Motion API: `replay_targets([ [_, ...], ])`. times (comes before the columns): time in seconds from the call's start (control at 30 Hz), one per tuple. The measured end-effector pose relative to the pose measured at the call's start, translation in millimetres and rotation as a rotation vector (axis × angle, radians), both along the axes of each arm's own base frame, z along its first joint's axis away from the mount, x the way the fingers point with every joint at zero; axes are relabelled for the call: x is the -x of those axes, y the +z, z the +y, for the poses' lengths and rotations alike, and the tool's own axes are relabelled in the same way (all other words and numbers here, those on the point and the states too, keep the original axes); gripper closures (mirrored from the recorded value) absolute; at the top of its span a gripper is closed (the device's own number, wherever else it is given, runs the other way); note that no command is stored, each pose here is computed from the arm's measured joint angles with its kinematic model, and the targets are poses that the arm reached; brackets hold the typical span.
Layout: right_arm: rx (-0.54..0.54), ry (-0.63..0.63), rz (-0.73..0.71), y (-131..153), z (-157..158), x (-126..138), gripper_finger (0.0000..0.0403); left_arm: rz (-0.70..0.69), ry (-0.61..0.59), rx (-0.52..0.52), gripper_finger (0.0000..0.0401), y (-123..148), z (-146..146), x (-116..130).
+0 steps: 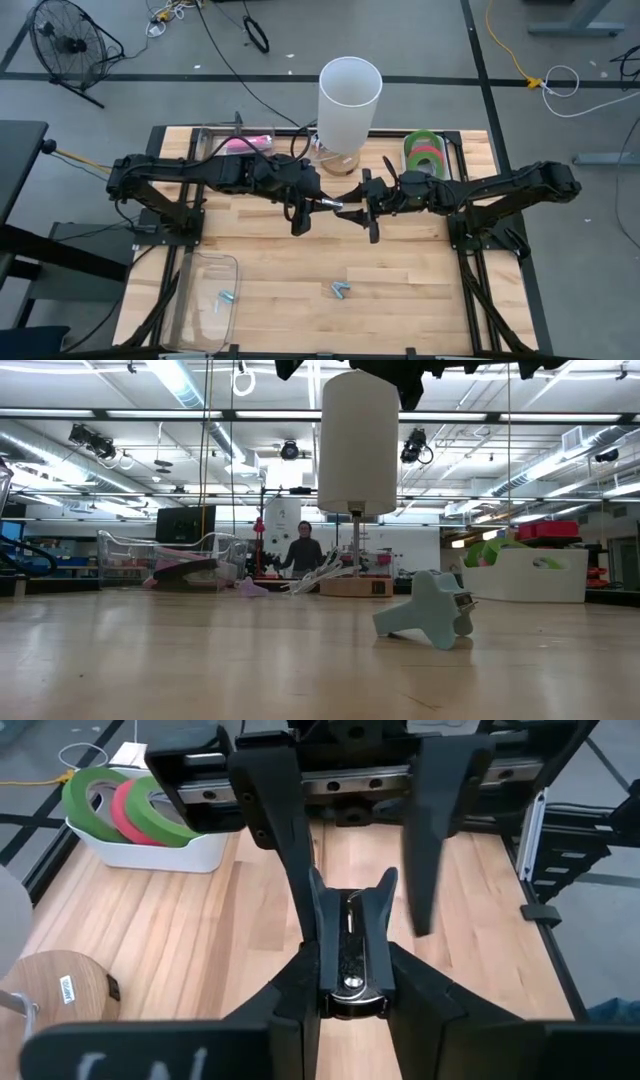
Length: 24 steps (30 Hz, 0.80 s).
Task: Pick and place Stapler, Stapler remover, tape
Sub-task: Put the dark gray staple remover into the bottom transparent bin
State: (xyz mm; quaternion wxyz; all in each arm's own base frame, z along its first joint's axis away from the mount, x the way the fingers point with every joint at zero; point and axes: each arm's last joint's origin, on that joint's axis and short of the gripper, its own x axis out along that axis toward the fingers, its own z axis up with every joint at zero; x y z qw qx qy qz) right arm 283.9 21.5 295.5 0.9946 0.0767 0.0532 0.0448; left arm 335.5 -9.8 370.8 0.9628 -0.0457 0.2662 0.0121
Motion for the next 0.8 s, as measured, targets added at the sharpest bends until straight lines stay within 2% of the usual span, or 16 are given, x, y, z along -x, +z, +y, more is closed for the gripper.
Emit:
replay_targets([
  [0.17,-0.045,0.056,-0.019,3.4,1.6,1.3,0.0153,0.003,-0.003,-0.002,0.0313,-0.2,-0.2,0.1],
  [0.33,-0.082,0.08,-0.049,13.6,1.8,9.7,0.0117,0.018,-0.015,-0.017,0.0313,1.4,-0.1,4.5],
  [0.57,-0.076,0.107,-0.116,31.7,1.7,26.6,0.0117,0.026,-0.024,-0.043,0.0313,13.6,1.3,24.4],
  [0.8,-0.075,0.087,-0.121,36.1,0.3,32.9,0.013,0.12,-0.175,-0.01,0.0313,22.0,-12.9,58.6],
])
